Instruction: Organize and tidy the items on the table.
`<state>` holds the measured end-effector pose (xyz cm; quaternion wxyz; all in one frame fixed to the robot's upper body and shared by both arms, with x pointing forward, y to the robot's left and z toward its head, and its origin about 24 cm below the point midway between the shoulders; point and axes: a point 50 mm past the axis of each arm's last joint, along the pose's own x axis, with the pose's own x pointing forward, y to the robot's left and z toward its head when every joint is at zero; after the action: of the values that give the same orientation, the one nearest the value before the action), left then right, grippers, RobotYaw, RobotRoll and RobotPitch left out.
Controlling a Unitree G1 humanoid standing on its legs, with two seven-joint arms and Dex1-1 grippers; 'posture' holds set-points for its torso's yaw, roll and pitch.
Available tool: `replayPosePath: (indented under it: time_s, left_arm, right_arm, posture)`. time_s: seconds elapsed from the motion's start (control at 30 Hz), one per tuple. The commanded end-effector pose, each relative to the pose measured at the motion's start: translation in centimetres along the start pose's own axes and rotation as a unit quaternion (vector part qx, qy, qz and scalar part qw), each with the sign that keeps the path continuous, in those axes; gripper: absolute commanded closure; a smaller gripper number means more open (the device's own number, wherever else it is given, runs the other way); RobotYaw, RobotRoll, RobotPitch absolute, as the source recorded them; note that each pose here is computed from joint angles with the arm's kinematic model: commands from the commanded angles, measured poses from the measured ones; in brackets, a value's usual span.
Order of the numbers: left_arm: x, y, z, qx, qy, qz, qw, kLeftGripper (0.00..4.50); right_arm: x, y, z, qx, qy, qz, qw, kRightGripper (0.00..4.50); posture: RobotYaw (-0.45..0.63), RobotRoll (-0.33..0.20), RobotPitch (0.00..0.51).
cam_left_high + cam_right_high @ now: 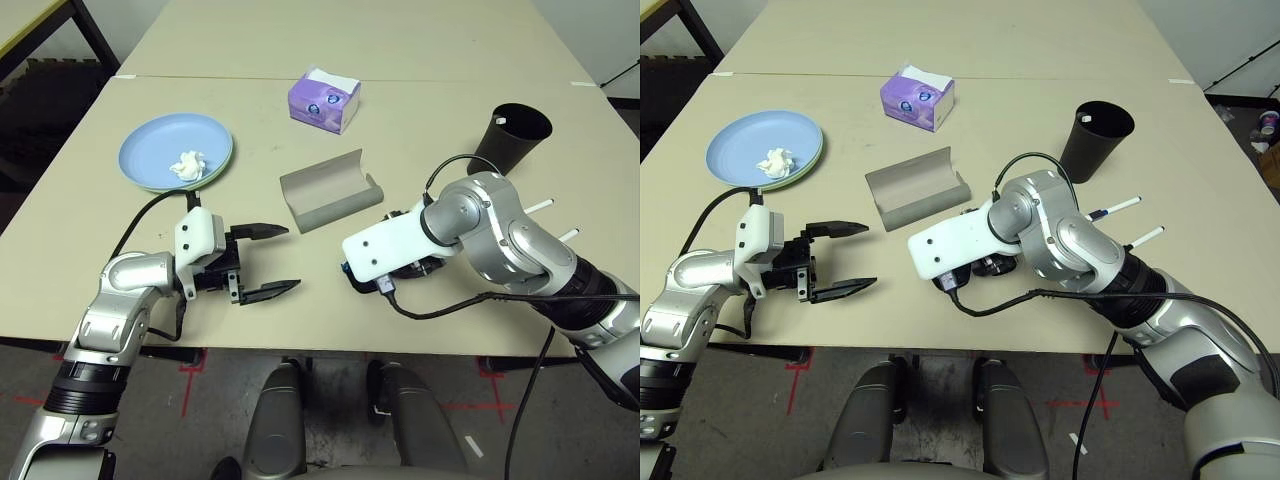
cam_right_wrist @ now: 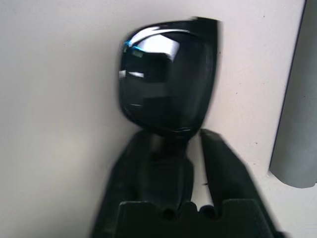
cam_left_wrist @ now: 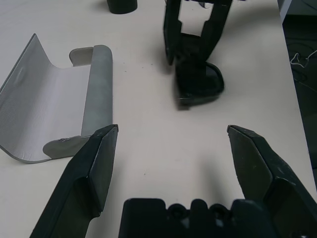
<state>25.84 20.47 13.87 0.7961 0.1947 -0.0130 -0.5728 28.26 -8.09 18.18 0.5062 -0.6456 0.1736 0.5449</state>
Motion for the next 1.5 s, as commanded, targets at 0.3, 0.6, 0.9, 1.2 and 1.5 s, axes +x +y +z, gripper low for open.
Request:
replayPosePath:
  time_s: [0.3,0.6,0.9,1.2,1.5]
  left_arm:
    - [0.2,-0.1,-0.3,0.005,0.013,-0.009,1.000,0.00]
    - [0.2,0.0,-0.3,0.006,0.015,-0.009,1.000,0.00]
    - [0.2,0.1,-0.3,0.007,0.013,-0.011,1.000,0.00]
    - [0.2,0.3,-0.2,0.010,0.013,-0.010,1.000,0.00]
    - [-0.3,0.7,0.1,0.008,0.012,0.024,1.000,0.00]
  right_arm:
    - [-0.3,-0.2,0.0,-0.004,-0.001,-0.005,1.000,4.11]
    - [-1.2,-1.6,-0.1,-0.002,-0.004,-0.025,1.000,4.11]
    - [-4.0,-3.5,0.0,0.008,-0.021,-0.042,0.999,4.11]
    - [-4.5,-6.6,-0.7,-0.010,-0.001,-0.119,0.993,4.11]
    - [-1.2,-7.4,0.3,-0.038,-0.015,-0.178,0.983,4.11]
  posture:
    - [0.05,0.000,0.176]
    - [0.04,0.000,0.173]
    - [0.04,0.000,0.166]
    - [0.05,0.000,0.163]
    - [0.07,0.000,0.169]
